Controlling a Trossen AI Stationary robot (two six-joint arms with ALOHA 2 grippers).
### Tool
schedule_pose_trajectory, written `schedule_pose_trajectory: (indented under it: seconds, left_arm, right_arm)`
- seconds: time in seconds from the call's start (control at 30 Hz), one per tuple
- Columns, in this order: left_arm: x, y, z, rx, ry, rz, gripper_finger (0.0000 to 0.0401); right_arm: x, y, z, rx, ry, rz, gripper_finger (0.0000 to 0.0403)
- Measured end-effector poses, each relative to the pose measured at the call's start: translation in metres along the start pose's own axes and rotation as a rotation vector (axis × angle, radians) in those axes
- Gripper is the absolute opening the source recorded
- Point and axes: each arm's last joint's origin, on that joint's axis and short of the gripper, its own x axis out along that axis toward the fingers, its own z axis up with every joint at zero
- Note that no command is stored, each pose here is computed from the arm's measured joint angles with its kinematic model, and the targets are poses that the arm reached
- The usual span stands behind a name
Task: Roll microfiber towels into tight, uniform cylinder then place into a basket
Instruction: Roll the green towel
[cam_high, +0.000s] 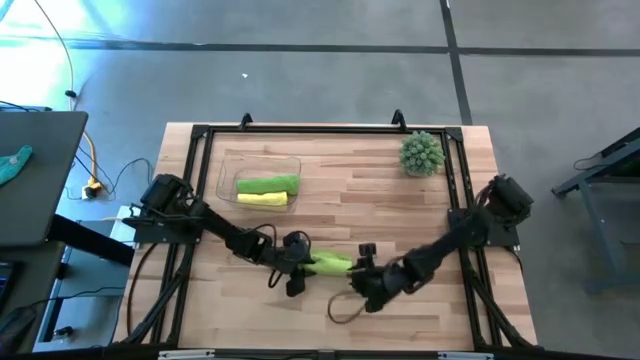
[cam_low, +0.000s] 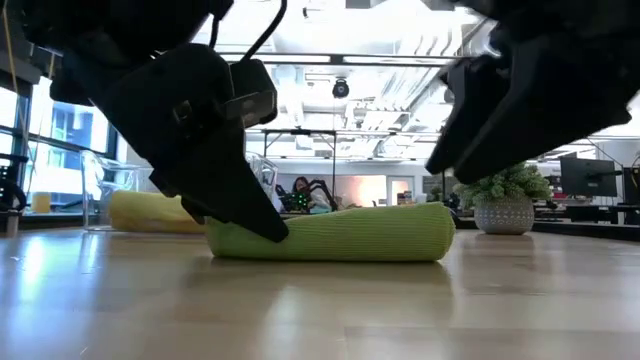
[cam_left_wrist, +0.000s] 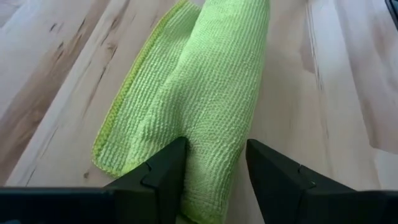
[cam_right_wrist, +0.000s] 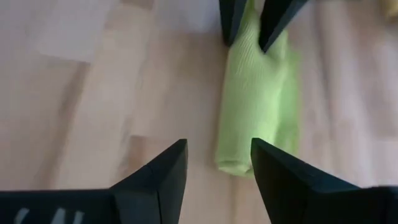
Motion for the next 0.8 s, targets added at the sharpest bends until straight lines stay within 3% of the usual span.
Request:
schedule_pose_trajectory:
  seconds: [0.13,0.27,0.6,0.8]
  left_arm:
    - [0.001,0.002,0.002,-0.009,0.004,-0.011,0.0161]
    - [0.001,0.003,0.003,-0.018,-0.003,-0.020,0.0161]
    - [0.001,0.004,0.004,-0.039,0.000,-0.041,0.0161]
    - [0.000,0.003,0.005,-0.041,-0.006,-0.045,0.0161]
  right_arm:
    - [0.000,0.024,-0.008,-0.174,-0.078,-0.137,0.0169]
    - [0.009,0.039,-0.015,-0.211,-0.095,-0.130,0.0169]
    - [0.032,0.031,-0.023,-0.191,-0.062,-0.242,0.0169]
    - [0.038,0.017,-0.022,-0.153,-0.012,-0.242,0.0169]
